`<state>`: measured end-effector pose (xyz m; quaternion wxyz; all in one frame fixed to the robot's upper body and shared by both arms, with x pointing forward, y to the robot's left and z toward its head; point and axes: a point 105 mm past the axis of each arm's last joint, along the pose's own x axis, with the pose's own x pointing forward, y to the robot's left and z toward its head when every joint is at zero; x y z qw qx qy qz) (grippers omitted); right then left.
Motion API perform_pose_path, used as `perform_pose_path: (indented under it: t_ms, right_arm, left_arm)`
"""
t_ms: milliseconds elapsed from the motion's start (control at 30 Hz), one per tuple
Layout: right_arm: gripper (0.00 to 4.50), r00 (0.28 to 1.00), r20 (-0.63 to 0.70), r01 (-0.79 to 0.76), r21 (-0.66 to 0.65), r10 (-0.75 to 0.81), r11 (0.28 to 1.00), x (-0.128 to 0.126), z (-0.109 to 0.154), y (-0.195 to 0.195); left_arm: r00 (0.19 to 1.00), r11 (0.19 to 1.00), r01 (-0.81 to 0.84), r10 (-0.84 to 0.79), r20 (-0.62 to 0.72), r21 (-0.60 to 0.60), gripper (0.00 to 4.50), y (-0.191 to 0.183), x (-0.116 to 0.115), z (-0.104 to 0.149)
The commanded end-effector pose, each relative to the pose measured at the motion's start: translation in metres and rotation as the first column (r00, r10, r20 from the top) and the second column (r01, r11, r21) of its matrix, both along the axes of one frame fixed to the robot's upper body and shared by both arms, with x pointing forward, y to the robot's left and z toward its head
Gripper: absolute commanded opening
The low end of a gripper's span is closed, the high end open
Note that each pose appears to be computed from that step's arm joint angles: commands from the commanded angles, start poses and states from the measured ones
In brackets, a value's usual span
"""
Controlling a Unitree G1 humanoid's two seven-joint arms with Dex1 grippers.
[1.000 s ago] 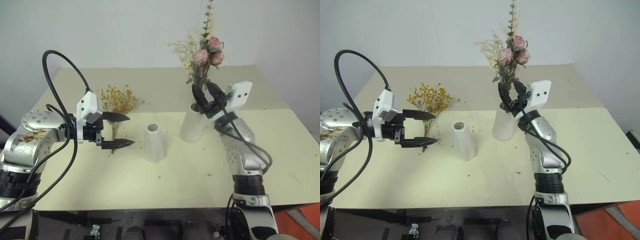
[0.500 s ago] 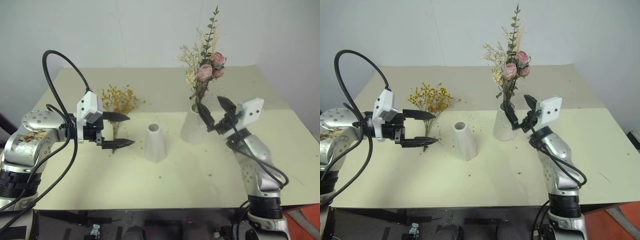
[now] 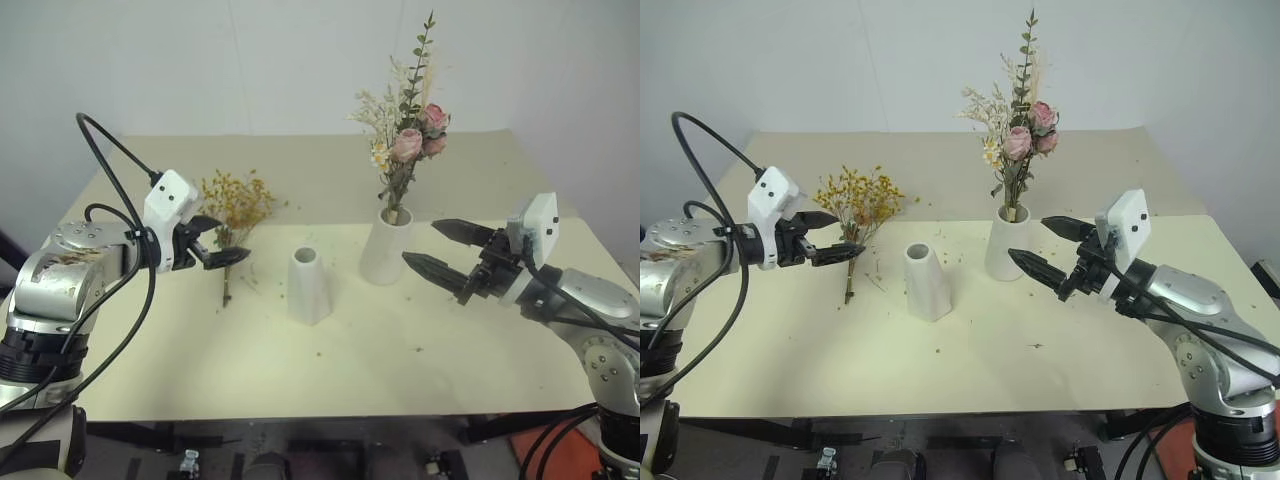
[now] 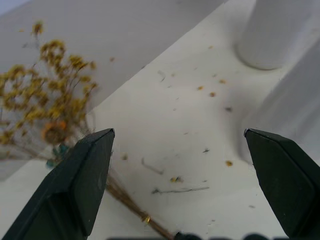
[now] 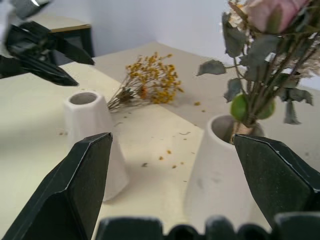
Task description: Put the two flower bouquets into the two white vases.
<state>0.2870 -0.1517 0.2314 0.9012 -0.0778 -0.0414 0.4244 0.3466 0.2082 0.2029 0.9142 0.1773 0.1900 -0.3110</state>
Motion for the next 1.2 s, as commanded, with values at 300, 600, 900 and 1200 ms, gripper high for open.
perform_pose_path:
  t_ms: [300, 600, 900, 1200]
  right_arm:
    - [4.48, 0.997, 0.031, -0.070, -0.054, 0.072, 0.996, -0.006, 0.012, 0.010]
    - [4.48, 0.997, 0.042, -0.070, -0.052, 0.072, 0.996, -0.006, 0.011, 0.012]
    - [4.50, 0.997, 0.051, -0.061, -0.047, 0.063, 0.997, -0.008, 0.012, 0.012]
    - [4.50, 0.997, 0.044, -0.062, -0.047, 0.064, 0.997, -0.010, 0.010, 0.012]
  left_arm:
    - [0.887, 0.910, -0.398, 0.414, -0.206, 0.115, 4.50, 0.031, 0.028, -0.019]
    - [0.846, 0.887, -0.457, 0.455, -0.279, 0.061, 4.50, 0.026, 0.062, -0.042]
    - [0.842, 0.901, -0.432, 0.417, -0.342, 0.035, 4.15, 0.011, 0.075, -0.060]
    - [0.846, 0.916, -0.397, 0.389, -0.364, 0.056, 1.55, 0.004, 0.075, -0.069]
